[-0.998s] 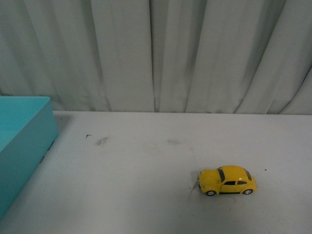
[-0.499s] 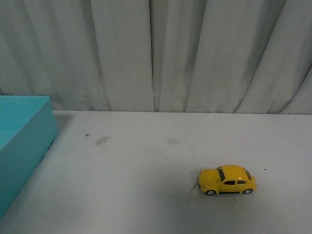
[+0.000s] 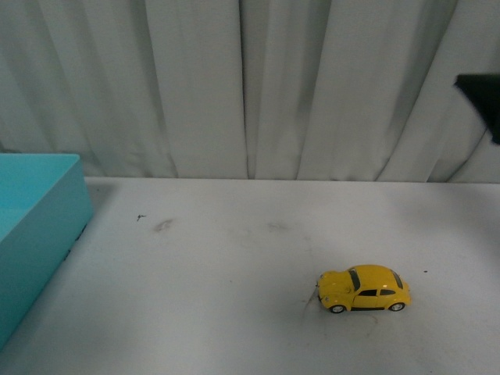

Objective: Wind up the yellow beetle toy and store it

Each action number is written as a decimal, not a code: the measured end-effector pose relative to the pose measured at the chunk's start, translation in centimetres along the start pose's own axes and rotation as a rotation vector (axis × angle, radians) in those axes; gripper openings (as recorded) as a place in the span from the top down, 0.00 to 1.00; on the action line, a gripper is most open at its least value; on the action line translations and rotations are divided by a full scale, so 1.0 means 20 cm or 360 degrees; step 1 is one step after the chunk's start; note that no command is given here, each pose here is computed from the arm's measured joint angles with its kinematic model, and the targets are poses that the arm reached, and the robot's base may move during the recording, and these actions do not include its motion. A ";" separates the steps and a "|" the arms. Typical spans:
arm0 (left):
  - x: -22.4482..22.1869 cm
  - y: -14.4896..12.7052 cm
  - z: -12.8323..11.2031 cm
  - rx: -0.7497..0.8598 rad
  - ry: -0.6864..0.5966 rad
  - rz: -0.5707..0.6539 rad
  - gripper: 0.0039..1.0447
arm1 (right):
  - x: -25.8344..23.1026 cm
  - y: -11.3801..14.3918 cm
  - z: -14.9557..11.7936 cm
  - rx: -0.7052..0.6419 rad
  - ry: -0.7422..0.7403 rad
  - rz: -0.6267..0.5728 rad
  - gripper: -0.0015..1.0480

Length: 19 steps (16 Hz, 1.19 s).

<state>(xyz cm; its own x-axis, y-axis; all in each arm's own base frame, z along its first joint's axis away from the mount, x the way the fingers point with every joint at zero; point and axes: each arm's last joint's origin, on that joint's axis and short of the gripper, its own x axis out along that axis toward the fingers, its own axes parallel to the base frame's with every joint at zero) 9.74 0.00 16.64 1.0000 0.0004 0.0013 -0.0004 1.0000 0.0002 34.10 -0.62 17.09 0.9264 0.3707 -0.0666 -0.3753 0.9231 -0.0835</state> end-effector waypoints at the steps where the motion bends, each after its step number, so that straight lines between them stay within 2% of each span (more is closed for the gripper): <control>1: 0.00 0.00 0.00 0.0000 0.0000 0.0000 0.06 | 0.05 0.06 -0.06 -0.0046 0.0065 0.0202 0.06; 3: 0.00 0.00 0.00 0.0000 0.0000 0.0000 0.06 | 0.09 0.17 -0.21 -0.0126 0.0182 0.0591 0.06; 6: 0.00 0.00 0.00 0.0000 -0.0001 0.0000 0.06 | 0.07 0.21 -0.38 -0.0184 0.0300 0.0974 0.06; 8: 0.00 0.00 0.00 0.0000 0.0000 0.0000 0.06 | 0.07 0.17 -0.46 -0.0216 0.0372 0.1065 0.06; 10: 0.00 0.00 0.00 0.0000 0.0000 0.0000 0.06 | 0.12 0.11 -0.47 -0.0296 0.0391 0.1177 0.06; 11: 0.00 0.00 0.00 0.0000 0.0000 0.0000 0.06 | 0.16 0.09 -0.60 -0.0343 0.0557 0.1321 0.06; 12: 0.00 0.00 0.00 0.0000 0.0000 0.0000 0.06 | 0.17 0.09 -0.62 -0.0397 0.0574 0.1359 0.06; 16: 0.00 0.00 0.00 0.0000 0.0000 0.0000 0.06 | 0.28 0.06 -0.62 -0.0570 0.0497 0.1387 0.06; 19: 0.00 0.00 0.00 0.0000 0.0001 0.0000 0.06 | 0.32 0.07 -0.66 -0.0562 0.0588 0.1513 0.06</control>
<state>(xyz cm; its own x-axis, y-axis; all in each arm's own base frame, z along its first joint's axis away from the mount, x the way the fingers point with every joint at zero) 9.74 0.00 16.64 1.0000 0.0004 0.0010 -0.0004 1.0000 0.0002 39.01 1.71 3.50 0.2065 0.8117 -0.5464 -0.9784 0.1698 -0.1175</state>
